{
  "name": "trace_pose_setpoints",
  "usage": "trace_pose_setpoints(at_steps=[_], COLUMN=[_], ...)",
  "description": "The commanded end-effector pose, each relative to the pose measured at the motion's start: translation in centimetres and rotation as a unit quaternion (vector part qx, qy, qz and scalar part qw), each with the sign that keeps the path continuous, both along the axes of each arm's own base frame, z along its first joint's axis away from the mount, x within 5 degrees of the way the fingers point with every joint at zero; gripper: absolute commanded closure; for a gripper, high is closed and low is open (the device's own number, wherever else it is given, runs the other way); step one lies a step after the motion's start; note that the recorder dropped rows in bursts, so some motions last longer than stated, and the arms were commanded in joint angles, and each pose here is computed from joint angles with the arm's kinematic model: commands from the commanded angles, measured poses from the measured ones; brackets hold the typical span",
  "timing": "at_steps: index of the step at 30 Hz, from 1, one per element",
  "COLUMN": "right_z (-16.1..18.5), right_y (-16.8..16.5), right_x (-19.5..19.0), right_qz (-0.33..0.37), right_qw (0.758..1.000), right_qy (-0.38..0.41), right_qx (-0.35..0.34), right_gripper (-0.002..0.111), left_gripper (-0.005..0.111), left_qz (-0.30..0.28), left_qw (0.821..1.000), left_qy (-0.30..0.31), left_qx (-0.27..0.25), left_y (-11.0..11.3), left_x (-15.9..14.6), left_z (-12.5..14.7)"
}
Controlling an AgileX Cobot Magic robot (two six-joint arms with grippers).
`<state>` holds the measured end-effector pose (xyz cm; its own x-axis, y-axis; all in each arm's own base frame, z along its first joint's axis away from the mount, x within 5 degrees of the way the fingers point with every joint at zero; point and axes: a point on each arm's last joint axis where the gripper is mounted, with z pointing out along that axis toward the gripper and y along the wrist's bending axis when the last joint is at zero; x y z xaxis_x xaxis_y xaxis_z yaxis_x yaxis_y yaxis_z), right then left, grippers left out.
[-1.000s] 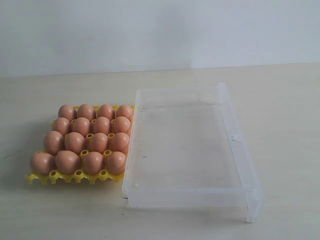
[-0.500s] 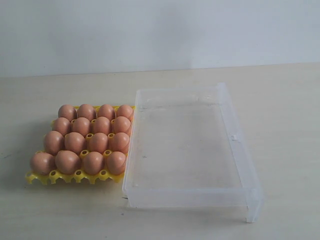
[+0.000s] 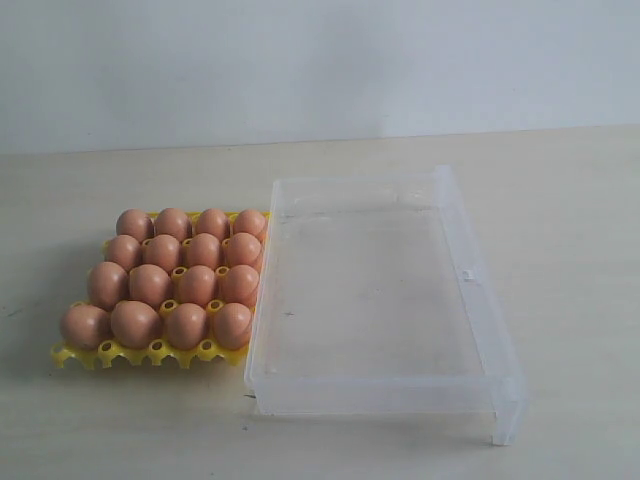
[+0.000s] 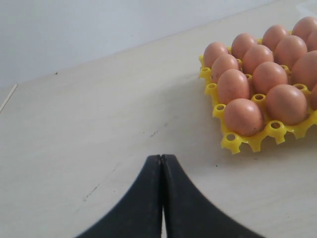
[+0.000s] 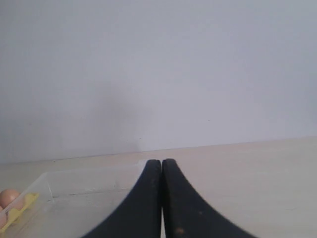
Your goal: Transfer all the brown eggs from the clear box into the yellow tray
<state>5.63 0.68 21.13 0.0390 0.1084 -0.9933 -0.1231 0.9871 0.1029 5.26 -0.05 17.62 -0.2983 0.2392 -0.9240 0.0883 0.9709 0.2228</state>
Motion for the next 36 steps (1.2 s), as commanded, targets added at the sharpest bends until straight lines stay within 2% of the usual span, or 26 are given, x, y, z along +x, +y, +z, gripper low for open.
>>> trace_pose_setpoints(at_steps=[1,36], right_z=[-0.10,-0.10], right_y=[-0.19,-0.25], right_x=[-0.02,-0.01], right_qz=[-0.017,-0.022], right_qw=[1.000,1.000], right_qy=[-0.002,-0.002], right_qx=[-0.003,-0.003], right_gripper=[0.108,0.108], left_gripper=[0.107,0.107], left_qz=[-0.002,-0.002], left_qw=[1.000,1.000], left_qy=[-0.008,-0.008], left_qx=[-0.003,-0.003], left_y=[-0.03,-0.03], left_x=[-0.02,-0.02], left_z=[0.22,0.22])
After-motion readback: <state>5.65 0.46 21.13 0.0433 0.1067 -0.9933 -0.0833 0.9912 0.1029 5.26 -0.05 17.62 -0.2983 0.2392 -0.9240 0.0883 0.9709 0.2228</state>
